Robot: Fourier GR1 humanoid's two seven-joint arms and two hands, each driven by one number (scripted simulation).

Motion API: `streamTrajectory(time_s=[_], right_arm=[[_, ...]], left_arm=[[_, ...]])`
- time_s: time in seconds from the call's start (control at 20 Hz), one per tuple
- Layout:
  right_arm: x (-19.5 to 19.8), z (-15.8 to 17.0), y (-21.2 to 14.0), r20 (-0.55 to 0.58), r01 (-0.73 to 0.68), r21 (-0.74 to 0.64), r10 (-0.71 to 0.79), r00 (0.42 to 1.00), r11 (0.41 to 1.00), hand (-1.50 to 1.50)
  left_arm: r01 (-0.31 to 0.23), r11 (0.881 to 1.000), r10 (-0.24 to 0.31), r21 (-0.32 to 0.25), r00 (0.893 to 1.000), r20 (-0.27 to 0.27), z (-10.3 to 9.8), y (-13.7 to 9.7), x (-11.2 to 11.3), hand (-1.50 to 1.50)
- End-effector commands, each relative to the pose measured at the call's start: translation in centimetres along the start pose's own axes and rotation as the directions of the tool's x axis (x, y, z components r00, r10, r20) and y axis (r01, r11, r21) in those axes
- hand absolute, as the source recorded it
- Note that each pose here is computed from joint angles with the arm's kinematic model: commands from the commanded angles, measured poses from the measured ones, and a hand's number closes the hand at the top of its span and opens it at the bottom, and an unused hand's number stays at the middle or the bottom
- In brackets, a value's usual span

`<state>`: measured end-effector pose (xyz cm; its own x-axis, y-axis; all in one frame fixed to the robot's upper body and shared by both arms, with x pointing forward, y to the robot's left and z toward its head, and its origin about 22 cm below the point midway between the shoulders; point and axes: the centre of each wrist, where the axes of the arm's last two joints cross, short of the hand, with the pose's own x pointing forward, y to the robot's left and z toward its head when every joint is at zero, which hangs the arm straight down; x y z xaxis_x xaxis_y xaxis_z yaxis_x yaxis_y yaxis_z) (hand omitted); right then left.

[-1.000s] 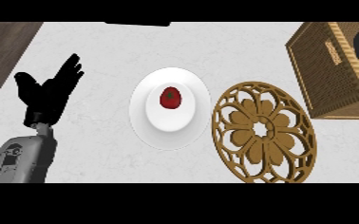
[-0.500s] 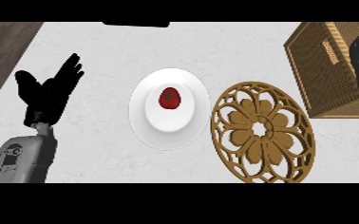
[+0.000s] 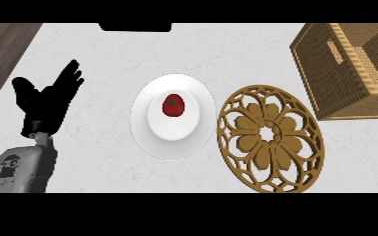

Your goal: Pick the sweet potato from the placemat and place it in the basket

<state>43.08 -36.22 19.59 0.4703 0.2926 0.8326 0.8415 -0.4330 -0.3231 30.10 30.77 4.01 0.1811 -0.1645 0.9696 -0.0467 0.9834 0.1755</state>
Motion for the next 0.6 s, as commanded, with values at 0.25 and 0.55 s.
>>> streamTrajectory(time_s=[0.25,0.55], right_arm=[[-3.4,6.3,-3.9,-0.259,0.117,-0.004,-0.114,0.959,0.993,-1.5],[-5.7,7.6,-6.3,-0.25,0.096,0.111,-0.066,0.966,0.989,-1.5]], left_arm=[[-0.004,0.999,0.005,0.039,0.999,-0.032,1.3,2.4,-1.1,0.0],[-0.005,0.999,0.007,0.039,0.999,-0.047,1.1,1.8,-0.8,0.0]])
